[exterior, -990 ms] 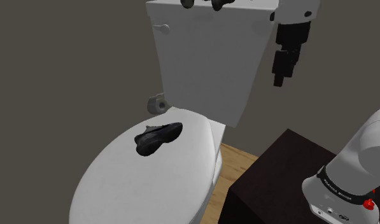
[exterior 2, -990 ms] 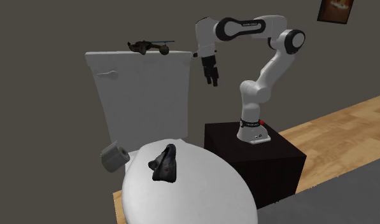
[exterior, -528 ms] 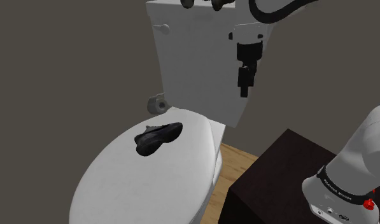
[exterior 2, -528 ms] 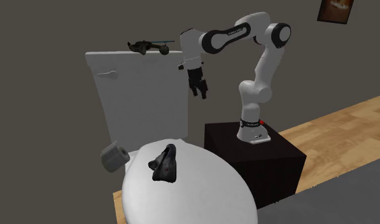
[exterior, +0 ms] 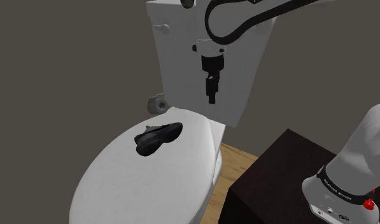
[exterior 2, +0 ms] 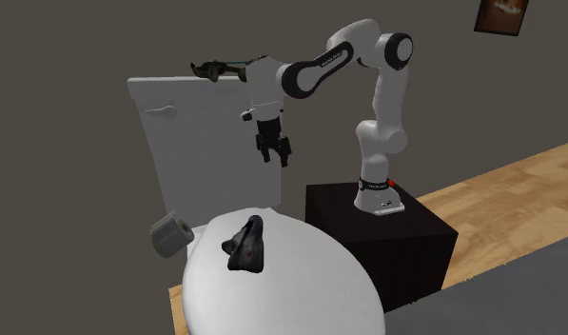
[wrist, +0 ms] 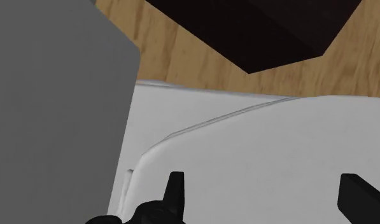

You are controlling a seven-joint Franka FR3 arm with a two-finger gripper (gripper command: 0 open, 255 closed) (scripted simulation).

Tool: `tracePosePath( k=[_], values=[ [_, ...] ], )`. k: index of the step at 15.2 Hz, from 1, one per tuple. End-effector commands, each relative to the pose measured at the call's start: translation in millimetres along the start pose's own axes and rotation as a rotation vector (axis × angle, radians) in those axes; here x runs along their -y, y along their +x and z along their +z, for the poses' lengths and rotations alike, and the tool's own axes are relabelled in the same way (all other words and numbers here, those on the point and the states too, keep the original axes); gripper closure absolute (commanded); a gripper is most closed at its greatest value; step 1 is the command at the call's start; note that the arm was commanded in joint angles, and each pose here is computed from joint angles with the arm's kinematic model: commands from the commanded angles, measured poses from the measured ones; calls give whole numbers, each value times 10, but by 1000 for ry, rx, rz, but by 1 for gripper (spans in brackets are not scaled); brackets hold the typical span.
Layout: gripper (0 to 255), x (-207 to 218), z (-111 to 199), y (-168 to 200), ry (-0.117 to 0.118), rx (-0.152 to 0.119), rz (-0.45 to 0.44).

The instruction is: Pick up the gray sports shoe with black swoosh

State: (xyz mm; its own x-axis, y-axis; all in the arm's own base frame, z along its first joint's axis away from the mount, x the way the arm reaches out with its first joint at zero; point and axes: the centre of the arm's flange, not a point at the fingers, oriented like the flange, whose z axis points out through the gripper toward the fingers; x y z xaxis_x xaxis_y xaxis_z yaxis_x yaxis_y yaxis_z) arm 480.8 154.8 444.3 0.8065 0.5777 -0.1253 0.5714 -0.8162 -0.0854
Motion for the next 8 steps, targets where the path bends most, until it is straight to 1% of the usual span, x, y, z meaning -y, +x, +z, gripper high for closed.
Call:
tracePosePath(
  k=[1,8],
  values=[
    [0,78,106,254,-6,2,-60],
    [0,433,415,1072,-27,12,-263]
  ],
)
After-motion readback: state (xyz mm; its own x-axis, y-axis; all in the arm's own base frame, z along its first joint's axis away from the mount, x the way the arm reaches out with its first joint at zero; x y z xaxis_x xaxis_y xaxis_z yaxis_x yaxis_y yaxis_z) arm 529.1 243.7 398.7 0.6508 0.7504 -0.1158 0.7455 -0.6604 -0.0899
